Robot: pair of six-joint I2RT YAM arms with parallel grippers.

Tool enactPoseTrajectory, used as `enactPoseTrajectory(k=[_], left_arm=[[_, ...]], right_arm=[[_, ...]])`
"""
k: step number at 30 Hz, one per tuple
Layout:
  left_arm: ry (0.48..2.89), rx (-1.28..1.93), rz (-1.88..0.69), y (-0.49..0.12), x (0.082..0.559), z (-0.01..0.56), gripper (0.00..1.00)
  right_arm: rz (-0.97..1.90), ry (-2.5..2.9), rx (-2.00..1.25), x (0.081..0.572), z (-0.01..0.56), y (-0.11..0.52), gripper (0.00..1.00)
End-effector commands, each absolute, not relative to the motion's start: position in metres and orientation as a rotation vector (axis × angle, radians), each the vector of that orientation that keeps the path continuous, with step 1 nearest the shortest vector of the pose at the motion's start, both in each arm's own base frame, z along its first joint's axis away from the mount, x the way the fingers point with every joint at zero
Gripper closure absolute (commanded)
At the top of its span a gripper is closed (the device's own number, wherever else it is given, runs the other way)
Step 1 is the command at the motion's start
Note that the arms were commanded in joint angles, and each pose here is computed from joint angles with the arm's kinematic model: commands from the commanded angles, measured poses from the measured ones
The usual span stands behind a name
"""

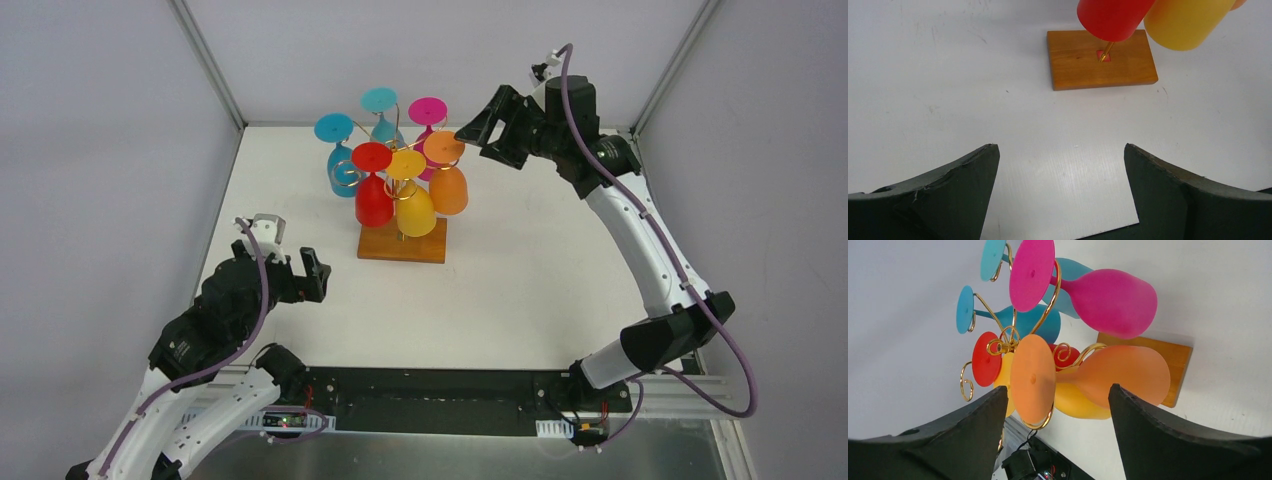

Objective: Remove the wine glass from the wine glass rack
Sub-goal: Pick up the wine glass from the wine rack.

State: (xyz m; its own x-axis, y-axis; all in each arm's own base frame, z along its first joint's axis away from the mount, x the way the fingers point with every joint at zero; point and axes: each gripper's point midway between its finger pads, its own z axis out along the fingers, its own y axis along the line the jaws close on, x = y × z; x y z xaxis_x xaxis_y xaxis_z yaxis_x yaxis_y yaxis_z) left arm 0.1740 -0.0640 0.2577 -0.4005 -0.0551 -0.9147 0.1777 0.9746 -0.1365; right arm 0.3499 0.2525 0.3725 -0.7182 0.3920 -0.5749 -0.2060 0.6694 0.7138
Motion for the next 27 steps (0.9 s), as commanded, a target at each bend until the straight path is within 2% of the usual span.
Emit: enactPoseTrajectory(k=[1, 9, 17, 27], left_arm=[[1.875, 0.061, -0.321, -0.070, 0.177, 0.271, 0.01], [1.867, 0.089, -0.290, -0.065, 0.175, 0.265, 0.01], [1.873, 0.104, -0.285, -0.066, 0.176, 0.264, 0.01], [1.871, 0.105, -0.291, -0.067, 0.175, 0.264, 0.01]], right_arm=[[1.152, 2.037, 0.113, 0.357, 0.405, 0.266, 0.26], [1.196, 2.052, 0.106, 0.360, 0.400, 0.274, 0.45], [1.221, 2.040, 0.110, 0.357, 0.401, 0.275, 0.60], [1.270, 2.040, 0.125, 0.355, 0.396, 0.279, 0.71]])
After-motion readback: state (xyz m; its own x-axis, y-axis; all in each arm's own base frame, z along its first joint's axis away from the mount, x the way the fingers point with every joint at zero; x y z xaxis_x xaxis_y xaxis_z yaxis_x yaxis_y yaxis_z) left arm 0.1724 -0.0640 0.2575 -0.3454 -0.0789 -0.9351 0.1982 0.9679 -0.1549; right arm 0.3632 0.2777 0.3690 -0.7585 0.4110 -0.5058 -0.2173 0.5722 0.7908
